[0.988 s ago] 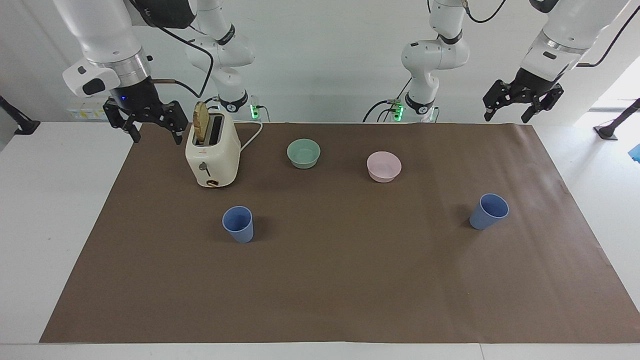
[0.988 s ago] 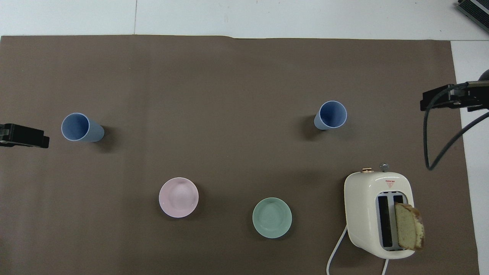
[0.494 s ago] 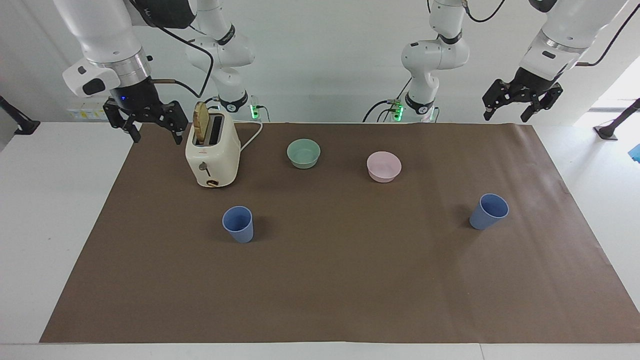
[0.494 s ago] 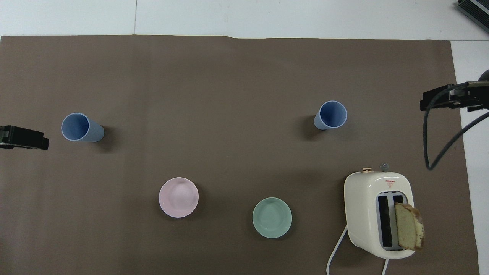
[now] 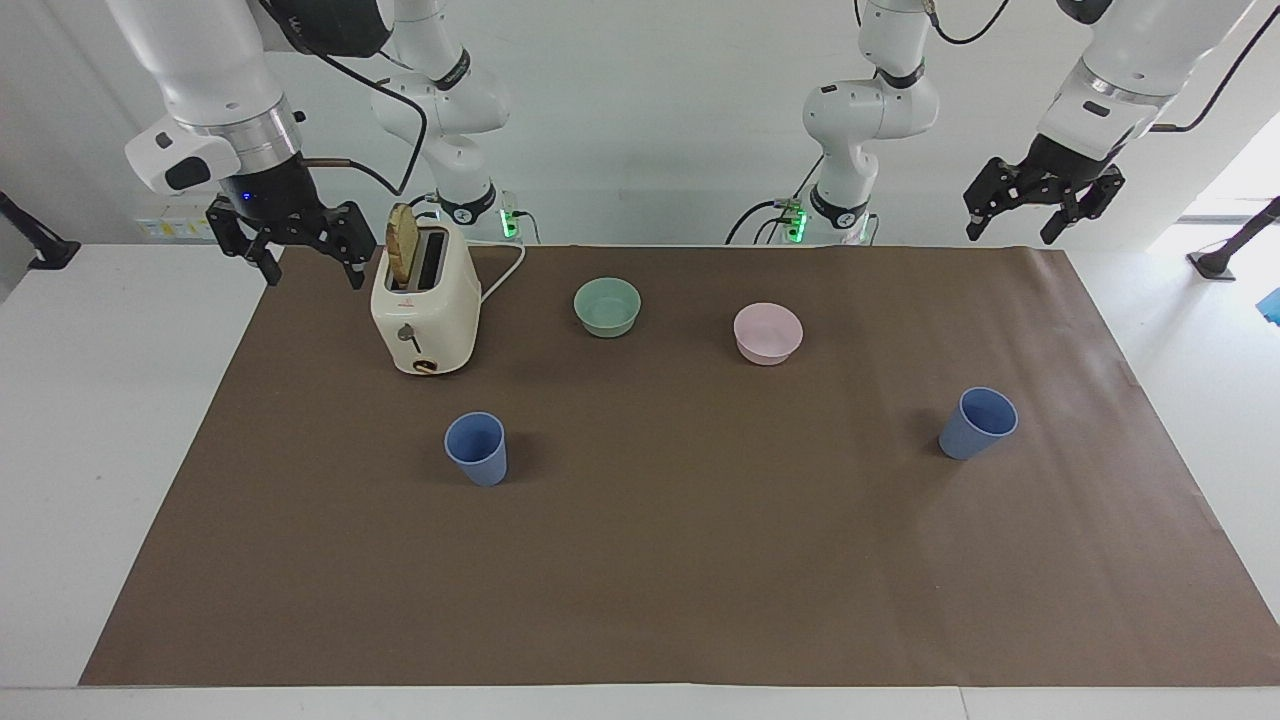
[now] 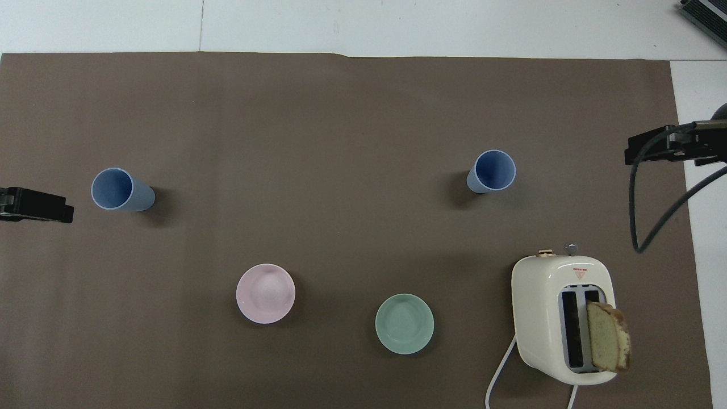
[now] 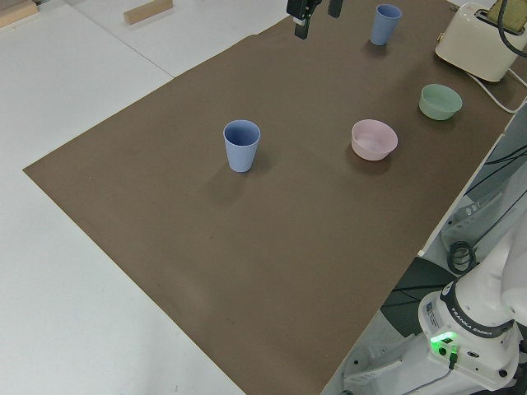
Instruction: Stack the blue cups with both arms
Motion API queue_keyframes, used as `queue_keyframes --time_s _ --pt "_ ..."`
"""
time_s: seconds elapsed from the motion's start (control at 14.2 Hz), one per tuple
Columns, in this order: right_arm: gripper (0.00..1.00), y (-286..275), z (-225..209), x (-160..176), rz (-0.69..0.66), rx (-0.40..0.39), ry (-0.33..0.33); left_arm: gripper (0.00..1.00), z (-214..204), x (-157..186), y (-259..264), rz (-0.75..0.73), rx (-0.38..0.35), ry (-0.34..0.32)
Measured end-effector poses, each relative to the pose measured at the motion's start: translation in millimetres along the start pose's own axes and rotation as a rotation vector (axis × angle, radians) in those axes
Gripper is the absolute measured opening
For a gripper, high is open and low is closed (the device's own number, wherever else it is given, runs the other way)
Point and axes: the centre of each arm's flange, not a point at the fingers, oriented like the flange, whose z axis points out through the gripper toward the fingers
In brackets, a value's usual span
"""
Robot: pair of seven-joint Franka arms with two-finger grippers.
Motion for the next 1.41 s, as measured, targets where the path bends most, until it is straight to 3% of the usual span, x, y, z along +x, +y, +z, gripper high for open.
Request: queue_keyframes --time_s 0.35,0.64,1.13,1.41 --pt "1.0 0.0 0.0 0.0 0.0 0.0 0.0 1.0 0.7 -0.3 -5.1 -0.01 0.0 0.003" --pt "1.0 0.0 0.0 0.0 0.0 0.0 0.0 1.0 21.3 18.5 -20.2 -0.069 -0.002 0.034" --pt "1.0 0.0 0.0 0.0 0.0 0.0 0.0 1.0 131.0 80.2 -111.2 -0.306 -0.012 0.063" --pt "1.0 0.0 0.0 0.0 0.0 0.0 0.0 1.0 205.8 93.8 -132.9 -0.44 -0.02 0.019"
